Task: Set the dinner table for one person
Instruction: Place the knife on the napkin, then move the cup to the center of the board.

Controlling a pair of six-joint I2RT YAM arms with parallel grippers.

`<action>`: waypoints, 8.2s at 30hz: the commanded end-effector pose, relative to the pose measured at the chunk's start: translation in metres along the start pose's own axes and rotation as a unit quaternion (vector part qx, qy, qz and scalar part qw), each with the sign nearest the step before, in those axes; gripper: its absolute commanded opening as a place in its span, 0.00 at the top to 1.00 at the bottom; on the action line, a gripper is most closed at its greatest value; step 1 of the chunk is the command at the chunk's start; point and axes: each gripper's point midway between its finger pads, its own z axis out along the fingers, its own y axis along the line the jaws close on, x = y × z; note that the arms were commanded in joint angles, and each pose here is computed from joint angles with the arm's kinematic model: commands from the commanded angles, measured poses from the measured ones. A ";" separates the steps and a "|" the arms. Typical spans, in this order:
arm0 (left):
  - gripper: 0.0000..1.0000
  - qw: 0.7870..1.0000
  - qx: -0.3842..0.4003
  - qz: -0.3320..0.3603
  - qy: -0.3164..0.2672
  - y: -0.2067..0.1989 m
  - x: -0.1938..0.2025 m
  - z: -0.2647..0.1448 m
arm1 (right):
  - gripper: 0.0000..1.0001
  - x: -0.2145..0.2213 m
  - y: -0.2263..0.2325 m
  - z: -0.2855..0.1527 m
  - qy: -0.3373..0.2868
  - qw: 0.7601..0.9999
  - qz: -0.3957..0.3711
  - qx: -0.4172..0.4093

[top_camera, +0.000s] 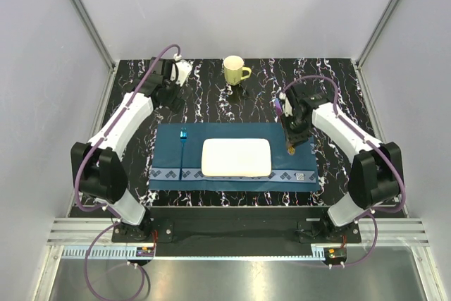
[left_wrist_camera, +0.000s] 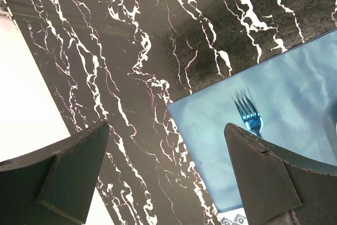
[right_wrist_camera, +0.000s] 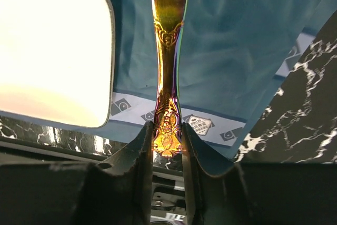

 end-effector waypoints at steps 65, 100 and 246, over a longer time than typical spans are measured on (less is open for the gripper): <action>0.01 0.999 -0.011 0.010 -0.037 -0.007 -0.063 0.005 | 1.00 0.044 0.030 0.071 0.006 0.992 0.120 -0.046; 0.01 0.998 -0.025 0.031 -0.044 0.000 -0.074 0.006 | 0.92 0.049 0.037 0.071 0.017 0.990 0.122 -0.066; 0.01 0.981 -0.132 0.116 -0.084 0.050 -0.118 -0.023 | 0.31 -0.325 0.092 0.078 -0.328 0.830 -0.437 -0.111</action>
